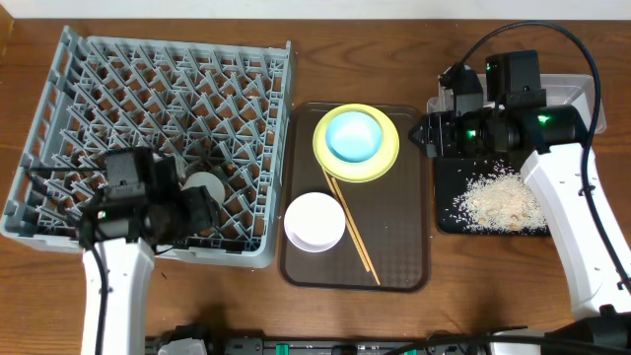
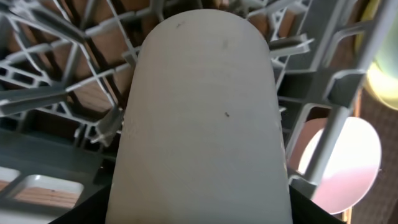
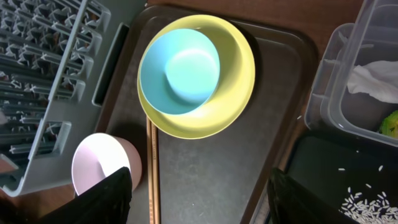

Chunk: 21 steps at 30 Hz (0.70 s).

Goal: Sort waste into correct bins and load items into the dishwasher
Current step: 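Place the white cup upside down in the dish rack with left gripper, then reach the left gripper to the pink bowl and grasp it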

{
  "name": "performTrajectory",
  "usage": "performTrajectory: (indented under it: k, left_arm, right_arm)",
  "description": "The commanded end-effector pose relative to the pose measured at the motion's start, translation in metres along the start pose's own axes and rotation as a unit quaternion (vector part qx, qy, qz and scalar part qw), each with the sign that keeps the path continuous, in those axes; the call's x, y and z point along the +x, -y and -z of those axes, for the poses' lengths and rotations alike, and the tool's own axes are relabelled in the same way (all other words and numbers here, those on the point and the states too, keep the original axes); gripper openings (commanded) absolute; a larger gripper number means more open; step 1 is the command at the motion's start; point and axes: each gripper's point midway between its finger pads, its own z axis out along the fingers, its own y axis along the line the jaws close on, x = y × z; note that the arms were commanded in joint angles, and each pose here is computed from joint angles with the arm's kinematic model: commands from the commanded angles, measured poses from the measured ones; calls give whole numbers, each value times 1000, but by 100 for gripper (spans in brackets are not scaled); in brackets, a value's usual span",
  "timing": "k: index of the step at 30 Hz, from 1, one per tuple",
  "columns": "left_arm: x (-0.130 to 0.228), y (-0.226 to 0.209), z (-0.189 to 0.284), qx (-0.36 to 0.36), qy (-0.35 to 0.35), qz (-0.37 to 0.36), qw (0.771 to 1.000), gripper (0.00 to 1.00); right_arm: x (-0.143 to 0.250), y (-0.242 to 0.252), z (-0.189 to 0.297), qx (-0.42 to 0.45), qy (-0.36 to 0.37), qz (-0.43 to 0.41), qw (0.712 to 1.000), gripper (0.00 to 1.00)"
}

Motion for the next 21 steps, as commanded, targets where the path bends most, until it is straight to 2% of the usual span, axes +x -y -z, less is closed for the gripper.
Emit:
performTrajectory:
  k: [1, 2, 4, 6, 9, 11, 16, 21]
  left_arm:
    - [-7, 1, -9, 5, -16, -1, 1000, 57]
    - [-8, 0, -13, 5, -21, 0, 1000, 57]
    - [-11, 3, -19, 15, -25, 1, 1000, 65]
    - [-16, 5, -26, 24, -27, 2, 999, 80]
    - [-25, 6, -31, 26, -15, -2, 1000, 92]
    - [-32, 7, -30, 29, 0, -6, 1000, 94]
    - [-54, 21, -7, 45, 38, -16, 998, 95]
    - [-65, 56, 22, 114, 70, -29, 991, 96]
  right_arm:
    - [-5, 0, 4, 2, 7, 11, 1000, 68]
    - [-5, 0, 4, 2, 7, 11, 1000, 68]
    - [-5, 0, 4, 2, 7, 11, 1000, 69]
    - [-5, 0, 4, 2, 7, 11, 1000, 70]
    - [-4, 0, 4, 2, 6, 11, 1000, 72]
    - [-5, 0, 4, 2, 7, 11, 1000, 77]
    - [-4, -1, 4, 0, 5, 10, 1000, 99]
    - [-4, -1, 4, 0, 5, 10, 1000, 99]
